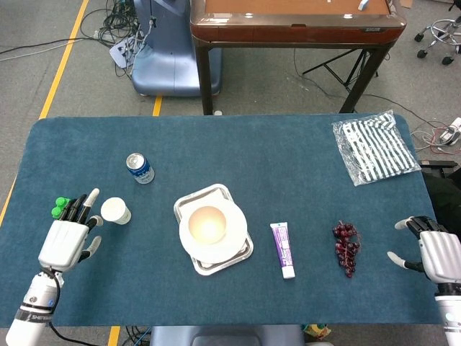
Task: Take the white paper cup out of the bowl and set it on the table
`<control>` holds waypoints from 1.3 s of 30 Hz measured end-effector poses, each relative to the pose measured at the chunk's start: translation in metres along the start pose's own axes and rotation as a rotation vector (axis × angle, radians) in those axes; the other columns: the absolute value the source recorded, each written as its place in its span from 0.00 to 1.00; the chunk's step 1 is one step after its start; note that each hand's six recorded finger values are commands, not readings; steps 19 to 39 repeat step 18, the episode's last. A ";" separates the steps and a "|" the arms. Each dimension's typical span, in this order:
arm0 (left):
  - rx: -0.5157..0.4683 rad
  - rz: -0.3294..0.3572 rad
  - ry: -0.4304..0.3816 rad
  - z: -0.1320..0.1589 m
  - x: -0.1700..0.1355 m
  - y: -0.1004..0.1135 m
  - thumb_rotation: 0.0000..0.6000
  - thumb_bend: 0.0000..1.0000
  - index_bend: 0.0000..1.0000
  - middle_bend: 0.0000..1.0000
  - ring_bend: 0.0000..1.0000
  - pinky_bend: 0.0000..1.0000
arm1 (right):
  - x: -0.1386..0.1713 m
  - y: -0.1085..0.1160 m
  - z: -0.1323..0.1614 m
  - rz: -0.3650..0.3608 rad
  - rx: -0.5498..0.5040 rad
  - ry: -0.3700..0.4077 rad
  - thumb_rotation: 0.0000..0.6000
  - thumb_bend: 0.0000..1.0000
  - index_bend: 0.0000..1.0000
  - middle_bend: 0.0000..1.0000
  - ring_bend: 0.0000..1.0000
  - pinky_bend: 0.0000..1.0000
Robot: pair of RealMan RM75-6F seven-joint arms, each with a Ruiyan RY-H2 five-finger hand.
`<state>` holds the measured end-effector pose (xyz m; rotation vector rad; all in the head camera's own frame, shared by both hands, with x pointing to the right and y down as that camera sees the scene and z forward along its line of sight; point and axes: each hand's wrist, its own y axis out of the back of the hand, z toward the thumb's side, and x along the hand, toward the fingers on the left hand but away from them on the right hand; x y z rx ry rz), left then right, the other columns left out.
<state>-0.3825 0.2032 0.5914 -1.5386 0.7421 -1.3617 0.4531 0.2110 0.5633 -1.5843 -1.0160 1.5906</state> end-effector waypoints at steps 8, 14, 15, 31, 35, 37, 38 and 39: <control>-0.071 -0.014 0.010 -0.012 -0.046 -0.032 1.00 0.34 0.42 0.00 0.00 0.10 | 0.000 0.002 -0.001 -0.012 0.006 -0.004 1.00 0.17 0.41 0.38 0.25 0.34; -0.082 -0.028 -0.014 -0.012 -0.055 -0.043 1.00 0.34 0.42 0.00 0.00 0.10 | 0.000 0.001 0.001 -0.009 0.003 0.001 1.00 0.17 0.41 0.38 0.25 0.34; -0.087 -0.029 -0.013 -0.012 -0.055 -0.043 1.00 0.34 0.42 0.00 0.00 0.10 | 0.000 0.001 0.000 -0.008 0.001 0.001 1.00 0.17 0.41 0.38 0.25 0.34; -0.096 -0.036 -0.004 -0.012 -0.057 -0.045 1.00 0.34 0.42 0.00 0.00 0.10 | -0.002 0.001 -0.002 0.000 -0.007 -0.004 1.00 0.17 0.41 0.38 0.25 0.34; -0.096 -0.036 -0.004 -0.012 -0.057 -0.045 1.00 0.34 0.42 0.00 0.00 0.10 | -0.002 0.001 -0.002 0.000 -0.007 -0.004 1.00 0.17 0.41 0.38 0.25 0.34; -0.096 -0.036 -0.004 -0.012 -0.057 -0.045 1.00 0.34 0.42 0.00 0.00 0.10 | -0.002 0.001 -0.002 0.000 -0.007 -0.004 1.00 0.17 0.41 0.38 0.25 0.34; -0.096 -0.036 -0.004 -0.012 -0.057 -0.045 1.00 0.34 0.42 0.00 0.00 0.10 | -0.002 0.001 -0.002 0.000 -0.007 -0.004 1.00 0.17 0.41 0.38 0.25 0.34; -0.096 -0.036 -0.004 -0.012 -0.057 -0.045 1.00 0.34 0.42 0.00 0.00 0.10 | -0.002 0.001 -0.002 0.000 -0.007 -0.004 1.00 0.17 0.41 0.38 0.25 0.34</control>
